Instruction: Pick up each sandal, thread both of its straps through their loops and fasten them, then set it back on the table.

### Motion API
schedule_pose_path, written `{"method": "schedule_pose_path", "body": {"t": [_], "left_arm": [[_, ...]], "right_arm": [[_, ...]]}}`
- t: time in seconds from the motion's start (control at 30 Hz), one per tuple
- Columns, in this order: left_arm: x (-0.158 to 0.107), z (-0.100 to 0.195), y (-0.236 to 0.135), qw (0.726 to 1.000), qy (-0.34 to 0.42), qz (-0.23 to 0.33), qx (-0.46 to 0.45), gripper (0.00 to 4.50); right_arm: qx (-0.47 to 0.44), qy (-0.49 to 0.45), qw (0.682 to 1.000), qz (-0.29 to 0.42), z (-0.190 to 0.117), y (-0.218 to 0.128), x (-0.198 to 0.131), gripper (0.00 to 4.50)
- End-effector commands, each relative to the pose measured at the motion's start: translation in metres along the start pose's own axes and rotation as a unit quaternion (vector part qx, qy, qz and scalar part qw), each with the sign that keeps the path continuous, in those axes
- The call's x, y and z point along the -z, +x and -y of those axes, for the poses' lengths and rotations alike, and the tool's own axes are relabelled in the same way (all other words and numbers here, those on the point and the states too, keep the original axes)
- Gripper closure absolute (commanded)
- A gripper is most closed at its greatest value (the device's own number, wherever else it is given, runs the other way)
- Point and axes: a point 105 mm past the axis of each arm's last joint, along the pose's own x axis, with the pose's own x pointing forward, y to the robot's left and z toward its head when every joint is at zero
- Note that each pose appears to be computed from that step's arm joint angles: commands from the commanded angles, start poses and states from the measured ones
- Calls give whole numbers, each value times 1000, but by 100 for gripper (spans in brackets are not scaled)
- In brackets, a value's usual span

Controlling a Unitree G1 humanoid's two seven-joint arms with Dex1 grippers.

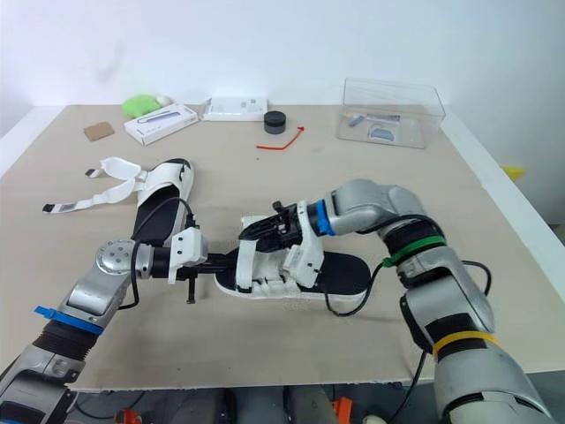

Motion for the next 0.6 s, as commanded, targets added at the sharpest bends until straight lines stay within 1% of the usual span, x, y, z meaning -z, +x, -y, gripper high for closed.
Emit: {"method": "schedule_pose_path", "body": {"t": [0.03,0.2,0.23,0.27,0.3,0.33,0.37,0.4,0.43,0.47,0.5,0.53,0.57,0.6], "left_arm": [[3,1,1,1000,-4,-5,4,450],[3,1,1,1000,-4,-6,8,450],[3,1,1,1000,-4,-7,10,450],[3,0,1,1000,-4,-6,10,450],[3,0,1,1000,-3,-6,11,450],[2,0,2,1000,-3,-5,11,450],[2,0,2,1000,-4,-5,12,450],[3,0,2,1000,-4,-5,13,450],[3,0,1,1000,-4,-5,13,450],[3,1,2,1000,-4,-5,15,450],[3,1,2,1000,-4,-5,16,450],[3,2,2,1000,-4,-5,17,450],[3,2,2,1000,-4,-5,18,450],[2,2,2,1000,-4,-5,18,450]], "right_arm": [[27,-14,1000,-1,13,-18,-5,229],[55,33,998,-26,21,-43,-11,229],[68,62,995,-30,24,-45,-11,229],[109,135,984,-38,32,-49,-10,229],[162,265,950,-37,42,-55,-8,229],[190,379,905,-11,46,-56,-13,229],[196,473,859,17,48,-54,-21,229],[189,550,812,44,49,-51,-31,229],[181,593,782,59,50,-49,-38,229],[163,647,742,69,46,-46,-48,203],[143,681,713,82,44,-43,-58,176],[121,721,677,86,38,-39,-67,133],[104,750,646,97,35,-37,-77,111],[95,766,627,104,34,-35,-82,69]]}}
